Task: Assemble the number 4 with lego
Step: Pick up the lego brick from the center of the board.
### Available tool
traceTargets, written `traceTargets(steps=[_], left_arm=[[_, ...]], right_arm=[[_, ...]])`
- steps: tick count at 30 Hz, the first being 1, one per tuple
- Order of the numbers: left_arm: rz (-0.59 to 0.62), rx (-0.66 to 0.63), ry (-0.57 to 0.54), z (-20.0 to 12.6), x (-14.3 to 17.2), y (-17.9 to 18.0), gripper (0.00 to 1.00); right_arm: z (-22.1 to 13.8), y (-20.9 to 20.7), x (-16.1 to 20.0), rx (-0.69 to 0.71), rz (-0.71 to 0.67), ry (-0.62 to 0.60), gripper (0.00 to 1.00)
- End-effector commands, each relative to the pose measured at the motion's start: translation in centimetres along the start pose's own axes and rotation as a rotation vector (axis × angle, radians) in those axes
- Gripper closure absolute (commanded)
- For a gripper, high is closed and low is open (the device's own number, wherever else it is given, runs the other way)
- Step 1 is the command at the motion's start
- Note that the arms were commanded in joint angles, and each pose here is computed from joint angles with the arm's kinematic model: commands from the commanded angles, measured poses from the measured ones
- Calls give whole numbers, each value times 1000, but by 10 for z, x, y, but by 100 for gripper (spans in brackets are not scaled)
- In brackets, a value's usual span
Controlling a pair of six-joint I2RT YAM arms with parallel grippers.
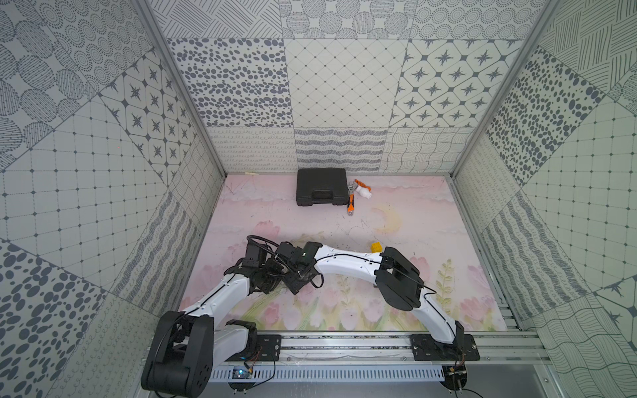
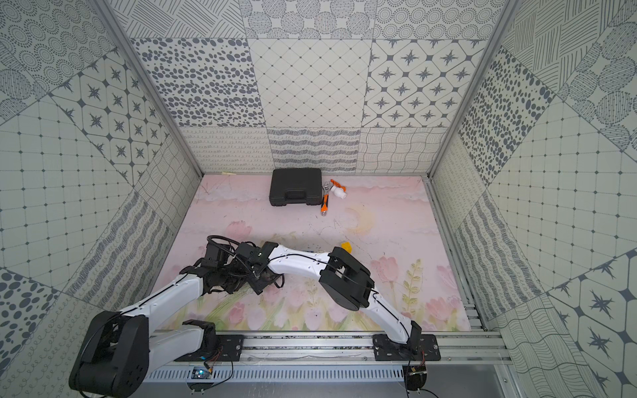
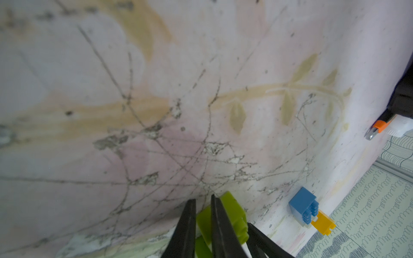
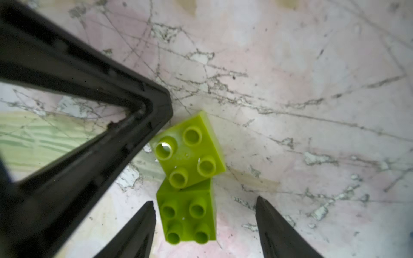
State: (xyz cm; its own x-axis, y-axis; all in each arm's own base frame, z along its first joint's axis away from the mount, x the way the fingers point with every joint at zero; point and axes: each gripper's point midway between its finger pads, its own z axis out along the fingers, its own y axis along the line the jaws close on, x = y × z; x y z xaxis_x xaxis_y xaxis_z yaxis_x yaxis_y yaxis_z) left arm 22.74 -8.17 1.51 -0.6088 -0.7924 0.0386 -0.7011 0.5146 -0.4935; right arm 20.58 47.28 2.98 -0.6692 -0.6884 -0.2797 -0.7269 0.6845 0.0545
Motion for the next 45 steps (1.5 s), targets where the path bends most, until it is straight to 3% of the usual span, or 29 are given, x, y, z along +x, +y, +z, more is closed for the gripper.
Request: traceTargets(steps=[1, 7, 16, 20, 25, 32, 40, 45], left_arm=[[-51, -233, 20, 0, 11, 59, 82], [-42, -221, 20, 3, 10, 58, 83], [-37, -213, 34, 4, 13, 57, 84], [-39, -203, 63, 5, 20, 56, 85], [-70, -179, 103, 7, 35, 58, 87], [-62, -160, 126, 1, 50, 56, 88], [-58, -139, 135, -8, 56, 51, 88], [-28, -196, -49, -39, 25, 47, 87]], right_arm=[[2, 4, -12, -1, -9, -47, 34], [0, 4, -15, 13, -14, -65, 43], [-6, -1, -9, 35, -2, -53, 74], [-32, -12, -5, 61, 63, -88, 75], [-58, -37, 0, 74, 273, -115, 78], [-63, -34, -7, -70, 506, -143, 79], [-54, -23, -19, -74, 500, -104, 79], [-46, -15, -20, -45, 466, -78, 79]])
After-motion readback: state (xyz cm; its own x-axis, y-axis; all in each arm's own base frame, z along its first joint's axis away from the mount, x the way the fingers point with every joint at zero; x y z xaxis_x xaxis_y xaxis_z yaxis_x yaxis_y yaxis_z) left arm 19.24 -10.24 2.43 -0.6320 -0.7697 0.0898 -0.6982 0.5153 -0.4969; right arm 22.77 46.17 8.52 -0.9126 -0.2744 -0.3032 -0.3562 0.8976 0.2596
